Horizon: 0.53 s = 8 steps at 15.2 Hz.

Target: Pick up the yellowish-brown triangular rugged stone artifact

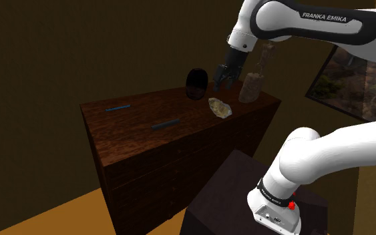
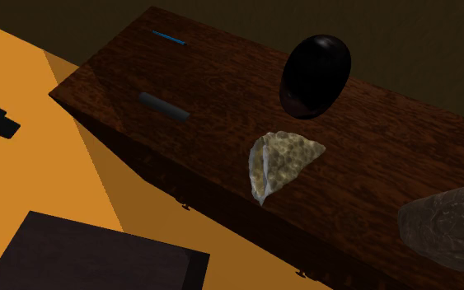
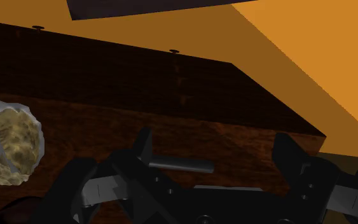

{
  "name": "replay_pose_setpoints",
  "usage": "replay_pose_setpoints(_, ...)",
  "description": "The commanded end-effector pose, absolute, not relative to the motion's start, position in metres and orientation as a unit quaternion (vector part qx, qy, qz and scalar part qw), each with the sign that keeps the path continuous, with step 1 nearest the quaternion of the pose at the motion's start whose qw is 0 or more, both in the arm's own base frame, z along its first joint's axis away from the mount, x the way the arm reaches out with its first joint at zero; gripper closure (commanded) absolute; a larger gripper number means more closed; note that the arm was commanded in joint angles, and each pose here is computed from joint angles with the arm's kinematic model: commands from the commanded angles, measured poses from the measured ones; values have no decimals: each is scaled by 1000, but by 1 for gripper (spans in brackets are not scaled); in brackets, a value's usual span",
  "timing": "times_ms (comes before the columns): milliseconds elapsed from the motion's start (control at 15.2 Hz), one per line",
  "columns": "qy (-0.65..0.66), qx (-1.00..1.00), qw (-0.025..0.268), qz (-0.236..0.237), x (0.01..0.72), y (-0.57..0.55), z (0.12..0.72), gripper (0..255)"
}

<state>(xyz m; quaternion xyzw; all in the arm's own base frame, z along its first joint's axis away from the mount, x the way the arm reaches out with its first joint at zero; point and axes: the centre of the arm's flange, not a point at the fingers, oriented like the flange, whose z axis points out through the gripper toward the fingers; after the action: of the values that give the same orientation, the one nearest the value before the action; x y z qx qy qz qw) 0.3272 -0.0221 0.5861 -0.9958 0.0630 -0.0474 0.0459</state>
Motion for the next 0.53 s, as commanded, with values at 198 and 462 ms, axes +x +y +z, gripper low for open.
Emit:
replay_pose_setpoints(198,59,-996,44,-51,330,-55,566,0)
replay_pose_setpoints(462,54,-996,40,-55,335,-100,540,0)
